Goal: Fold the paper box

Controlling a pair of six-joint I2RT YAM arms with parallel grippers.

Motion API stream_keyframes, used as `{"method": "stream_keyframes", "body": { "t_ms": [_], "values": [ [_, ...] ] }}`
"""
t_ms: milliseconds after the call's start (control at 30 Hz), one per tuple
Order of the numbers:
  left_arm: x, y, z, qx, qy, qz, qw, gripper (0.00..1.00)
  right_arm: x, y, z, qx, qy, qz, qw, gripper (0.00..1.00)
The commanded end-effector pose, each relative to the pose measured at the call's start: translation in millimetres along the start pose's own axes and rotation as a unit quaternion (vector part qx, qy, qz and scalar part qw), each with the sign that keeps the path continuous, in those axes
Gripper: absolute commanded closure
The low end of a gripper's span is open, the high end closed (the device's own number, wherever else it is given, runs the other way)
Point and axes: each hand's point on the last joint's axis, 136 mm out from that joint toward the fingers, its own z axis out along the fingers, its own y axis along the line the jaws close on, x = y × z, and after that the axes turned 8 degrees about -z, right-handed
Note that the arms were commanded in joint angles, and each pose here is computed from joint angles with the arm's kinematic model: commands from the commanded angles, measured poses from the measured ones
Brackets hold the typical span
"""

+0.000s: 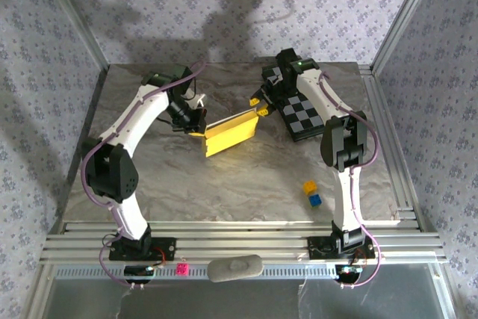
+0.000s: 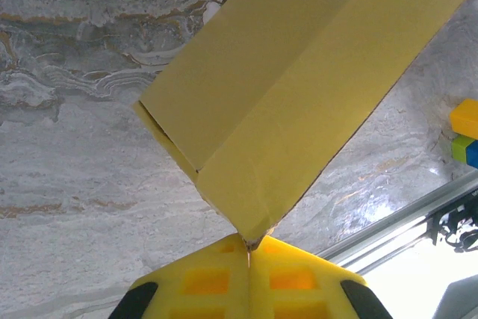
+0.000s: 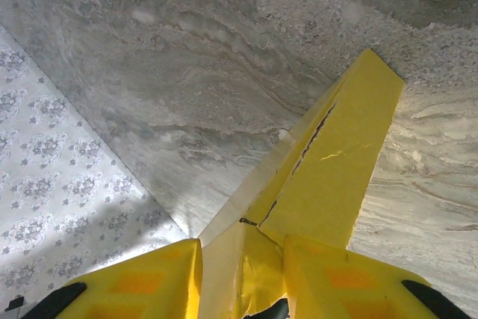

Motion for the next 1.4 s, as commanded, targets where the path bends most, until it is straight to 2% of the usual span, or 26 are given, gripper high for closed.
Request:
{"method": "stream_keyframes", "body": {
  "t_ms": [0, 300, 700, 1367],
  "values": [
    [-2, -13, -4, 0.028, 0.007, -0.004, 1.0, 0.96, 8, 3, 7, -0.003, 0.027, 0.012, 1.0, 0.65],
    [-5, -14, -8, 0.033, 0.01, -0.027, 0.999, 0.96, 9, 0, 9, -0.001, 0.034, 0.012, 0.999, 0.64],
    [-3, -15, -7, 0.035, 0.016, -0.019, 0.999, 0.96, 9, 3, 5, -0.01, 0.036, 0.008, 0.999, 0.61],
    [-6, -27, 1, 0.084, 0.027, -0.074, 0.993, 0.96, 8, 1, 14, -0.007, 0.041, 0.011, 0.999, 0.61]
  ]
}}
